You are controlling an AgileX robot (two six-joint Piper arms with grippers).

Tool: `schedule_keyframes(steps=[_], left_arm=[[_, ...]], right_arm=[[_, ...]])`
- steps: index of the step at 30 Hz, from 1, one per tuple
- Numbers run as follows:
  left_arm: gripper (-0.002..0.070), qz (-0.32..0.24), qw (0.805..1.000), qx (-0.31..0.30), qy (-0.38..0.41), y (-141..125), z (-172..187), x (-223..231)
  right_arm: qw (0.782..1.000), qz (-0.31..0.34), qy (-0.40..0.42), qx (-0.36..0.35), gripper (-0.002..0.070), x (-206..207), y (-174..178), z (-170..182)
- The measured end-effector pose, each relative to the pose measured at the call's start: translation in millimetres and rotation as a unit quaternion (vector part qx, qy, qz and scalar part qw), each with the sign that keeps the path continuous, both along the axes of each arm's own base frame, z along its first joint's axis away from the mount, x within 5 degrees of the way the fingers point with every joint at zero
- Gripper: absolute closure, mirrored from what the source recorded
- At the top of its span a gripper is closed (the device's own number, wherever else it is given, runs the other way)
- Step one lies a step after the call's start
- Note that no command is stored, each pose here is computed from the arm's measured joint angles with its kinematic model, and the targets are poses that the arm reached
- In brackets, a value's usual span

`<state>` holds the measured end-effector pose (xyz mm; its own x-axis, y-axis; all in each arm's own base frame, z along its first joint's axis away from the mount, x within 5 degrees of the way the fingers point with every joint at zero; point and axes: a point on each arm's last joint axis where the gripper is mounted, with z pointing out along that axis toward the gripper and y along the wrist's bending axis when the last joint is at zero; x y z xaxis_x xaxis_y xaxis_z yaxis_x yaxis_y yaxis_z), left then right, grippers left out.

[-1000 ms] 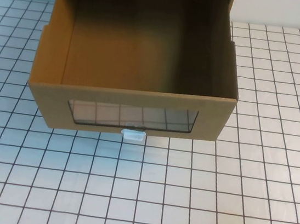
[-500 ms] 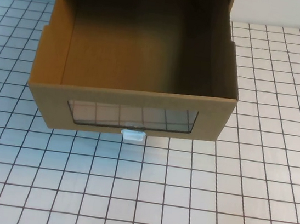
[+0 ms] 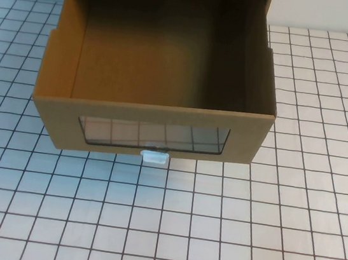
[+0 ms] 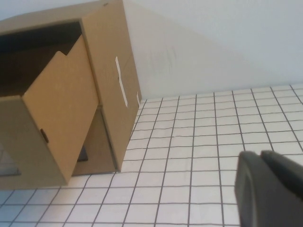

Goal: Open the shoe box
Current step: 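Pull the top drawer of the cardboard box fully open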

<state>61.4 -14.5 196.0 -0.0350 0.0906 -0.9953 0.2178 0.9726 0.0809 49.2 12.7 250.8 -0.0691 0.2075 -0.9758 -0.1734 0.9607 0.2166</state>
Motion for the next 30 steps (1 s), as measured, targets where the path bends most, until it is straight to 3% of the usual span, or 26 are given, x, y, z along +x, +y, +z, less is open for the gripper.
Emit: schedule_keyframes(steps=[7,13,20,30], left_arm=[[0.0677,0.000,1.000,0.000,0.000,0.0,0.0,0.0],[0.0677,0.000,1.000,-0.001,0.000,0.0,0.0,0.0],[0.0677,0.000,1.000,-0.001,0.000,0.0,0.0,0.0],[0.0677,0.000,1.000,-0.001,0.001,0.0,-0.1,0.0]], right_arm=[[1.000,0.003,0.012,-0.005,0.0689,-0.2,0.5,-2.3],[0.999,-0.009,0.010,-0.052,0.0689,0.4,-2.0,-7.2],[0.996,-0.049,0.005,-0.080,0.0689,6.8,-7.5,-53.8],[0.987,-0.025,0.121,-0.099,0.0689,3.0,-5.1,-78.7]])
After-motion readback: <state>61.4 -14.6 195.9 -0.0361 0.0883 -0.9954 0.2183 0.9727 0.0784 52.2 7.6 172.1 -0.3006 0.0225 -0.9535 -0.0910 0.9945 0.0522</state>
